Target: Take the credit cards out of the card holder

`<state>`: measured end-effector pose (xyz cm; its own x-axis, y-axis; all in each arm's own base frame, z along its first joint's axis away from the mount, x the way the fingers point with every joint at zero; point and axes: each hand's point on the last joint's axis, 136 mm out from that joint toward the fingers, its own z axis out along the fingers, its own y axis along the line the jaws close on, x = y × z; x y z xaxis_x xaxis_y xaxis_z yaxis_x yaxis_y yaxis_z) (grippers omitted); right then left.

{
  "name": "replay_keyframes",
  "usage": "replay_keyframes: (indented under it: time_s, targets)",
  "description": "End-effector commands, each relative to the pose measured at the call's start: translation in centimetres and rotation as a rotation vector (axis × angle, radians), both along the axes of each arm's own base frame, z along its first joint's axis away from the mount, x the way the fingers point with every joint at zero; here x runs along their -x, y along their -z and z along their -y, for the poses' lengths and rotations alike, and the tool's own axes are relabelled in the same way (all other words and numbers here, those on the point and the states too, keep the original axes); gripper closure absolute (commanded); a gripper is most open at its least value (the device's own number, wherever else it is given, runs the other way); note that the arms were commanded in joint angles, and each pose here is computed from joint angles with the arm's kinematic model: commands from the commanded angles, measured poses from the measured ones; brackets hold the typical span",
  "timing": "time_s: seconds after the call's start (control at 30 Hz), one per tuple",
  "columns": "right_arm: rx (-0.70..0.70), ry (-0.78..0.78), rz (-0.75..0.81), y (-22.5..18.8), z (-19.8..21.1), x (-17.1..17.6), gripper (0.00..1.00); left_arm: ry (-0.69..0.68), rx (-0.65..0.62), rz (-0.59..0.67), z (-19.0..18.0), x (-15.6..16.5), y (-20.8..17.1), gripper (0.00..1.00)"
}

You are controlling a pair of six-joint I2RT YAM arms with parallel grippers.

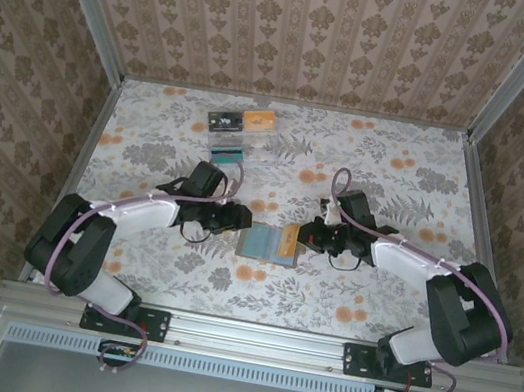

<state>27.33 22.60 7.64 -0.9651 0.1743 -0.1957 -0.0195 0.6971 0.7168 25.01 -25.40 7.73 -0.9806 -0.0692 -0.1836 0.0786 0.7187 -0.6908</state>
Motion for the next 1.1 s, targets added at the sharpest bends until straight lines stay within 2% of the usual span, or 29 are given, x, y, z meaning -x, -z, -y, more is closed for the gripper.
replay_keyframes:
  time_s: [0.0,0.17,0.37,0.57,0.7,1.07]
  targets:
    - [-0.024,-0.012,0.067,-2.8,-0.1,-0.8,1.00,-0.017,0.174,0.072,1.8,-1.8,-5.1,0.50]
    - [-0.136,-0.034,0.196,-7.8,-1.2,-1.7,1.00,-0.015,0.333,0.104,3.0,-2.4,-8.6,0.50]
    - [-0.242,-0.063,0.241,-10.7,-2.4,-2.2,1.00,0.000,0.439,0.093,4.1,-2.4,-10.2,0.59]
    - [-0.282,-0.057,0.254,-11.5,-2.8,-2.6,1.00,0.025,0.495,0.069,4.9,-1.8,-10.5,0.63]
    - [-0.288,-0.053,0.255,-11.7,-2.9,-2.6,1.00,0.048,0.486,0.049,5.3,-1.2,-9.9,0.67]
    - [-0.300,-0.056,0.261,-12.0,-3.0,-2.7,1.00,0.095,0.520,0.030,6.5,-0.3,-10.2,0.70]
